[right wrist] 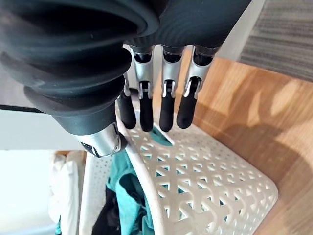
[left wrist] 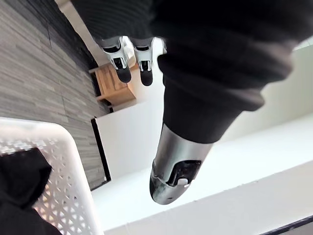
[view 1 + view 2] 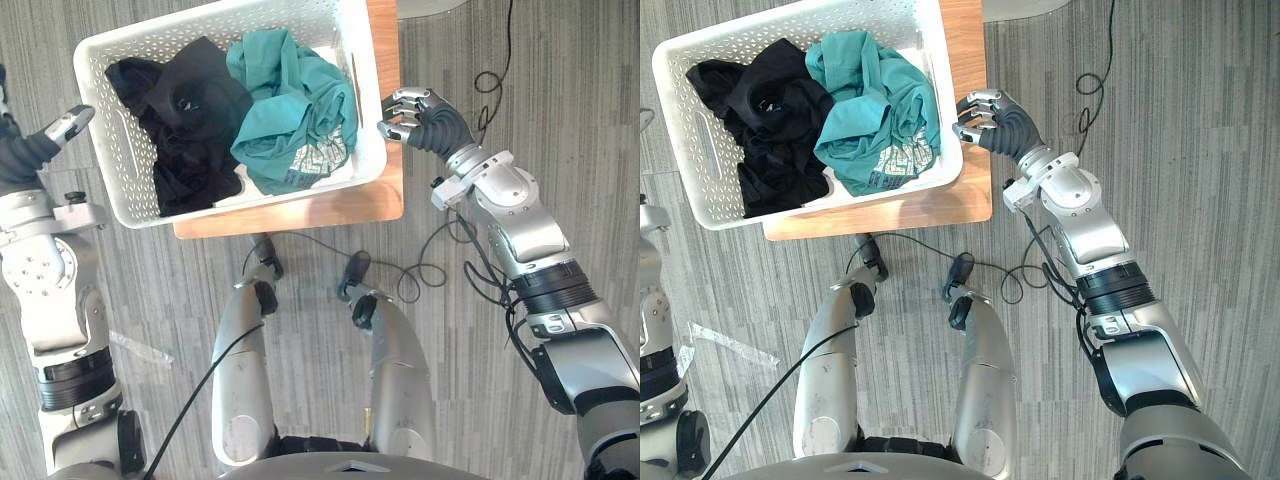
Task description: Pick up the laundry basket with both hands and put the clothes into the washing machine.
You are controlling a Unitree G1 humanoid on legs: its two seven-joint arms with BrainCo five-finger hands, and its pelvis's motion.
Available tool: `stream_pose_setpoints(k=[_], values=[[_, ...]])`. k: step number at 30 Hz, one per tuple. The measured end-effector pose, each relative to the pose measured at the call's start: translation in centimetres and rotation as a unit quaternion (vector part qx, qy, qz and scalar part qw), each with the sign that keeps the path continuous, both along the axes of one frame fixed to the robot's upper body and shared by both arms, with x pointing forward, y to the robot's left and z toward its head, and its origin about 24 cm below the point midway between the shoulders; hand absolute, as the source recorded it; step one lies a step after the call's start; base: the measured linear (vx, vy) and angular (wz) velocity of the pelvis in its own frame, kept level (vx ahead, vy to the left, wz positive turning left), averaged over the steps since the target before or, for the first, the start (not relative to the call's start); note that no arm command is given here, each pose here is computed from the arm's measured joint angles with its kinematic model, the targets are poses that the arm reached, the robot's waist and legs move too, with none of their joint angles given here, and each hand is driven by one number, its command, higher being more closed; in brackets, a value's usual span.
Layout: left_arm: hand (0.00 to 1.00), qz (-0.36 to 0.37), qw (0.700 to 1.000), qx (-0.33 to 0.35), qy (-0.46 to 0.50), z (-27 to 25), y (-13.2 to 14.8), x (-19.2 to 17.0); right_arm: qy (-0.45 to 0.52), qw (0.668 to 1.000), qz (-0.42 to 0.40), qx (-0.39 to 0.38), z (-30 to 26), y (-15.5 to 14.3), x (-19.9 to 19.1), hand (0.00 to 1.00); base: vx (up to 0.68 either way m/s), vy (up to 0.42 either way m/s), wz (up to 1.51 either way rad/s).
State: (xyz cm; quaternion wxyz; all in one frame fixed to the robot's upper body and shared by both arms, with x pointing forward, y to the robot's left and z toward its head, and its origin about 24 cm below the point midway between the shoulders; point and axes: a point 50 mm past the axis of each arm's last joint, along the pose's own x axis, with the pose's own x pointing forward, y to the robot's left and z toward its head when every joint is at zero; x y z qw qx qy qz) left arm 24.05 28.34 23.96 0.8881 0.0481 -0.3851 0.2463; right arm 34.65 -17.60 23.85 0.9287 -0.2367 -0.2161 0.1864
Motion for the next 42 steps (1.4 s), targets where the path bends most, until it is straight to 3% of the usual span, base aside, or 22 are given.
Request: stream_pose_setpoints(k=[6, 17, 26, 32, 39, 40, 42], values=[[0.0, 0.019, 0.998, -0.036, 0.043, -2.3, 1.2, -0.4, -0.018, 1.0, -0.008, 0.019, 1.0, -0.6, -0.2, 1.0, 0.02, -0.015, -0.02], [0.0, -0.04, 0.983, -0.061, 0.167, -6.5, -0.8, 4.0, -0.018, 0.999, 0.008, 0.036, 1.0, 0.5, -0.3, 1.0, 0.0, -0.007, -0.01], [0.0, -0.01, 0.967, -0.113, 0.228, -9.3, -0.1, 6.4, -0.02, 0.999, 0.013, 0.046, 1.4, 1.7, 0.0, 1.0, 0.02, -0.022, -0.04], [0.0, -0.044, 0.963, -0.164, 0.211, -9.8, 0.0, 7.2, -0.019, 0.999, 0.013, 0.036, 1.8, 2.4, 0.4, 1.0, 0.01, -0.013, -0.03], [0.0, -0.028, 0.961, -0.192, 0.197, -9.8, 0.3, 7.6, -0.017, 0.999, 0.01, 0.029, 1.7, 2.8, 0.6, 1.0, 0.0, -0.019, -0.02], [1.0, -0.028, 0.961, -0.19, 0.198, -9.8, 0.3, 7.7, -0.017, 0.999, 0.01, 0.03, 1.7, 2.8, 0.6, 1.0, 0.0, 0.0, 0.0], [1.0, -0.038, 0.963, -0.169, 0.208, -9.6, 0.2, 7.9, -0.017, 0.999, 0.008, 0.03, 1.8, 2.6, 0.6, 1.0, 0.0, 0.0, 0.0]])
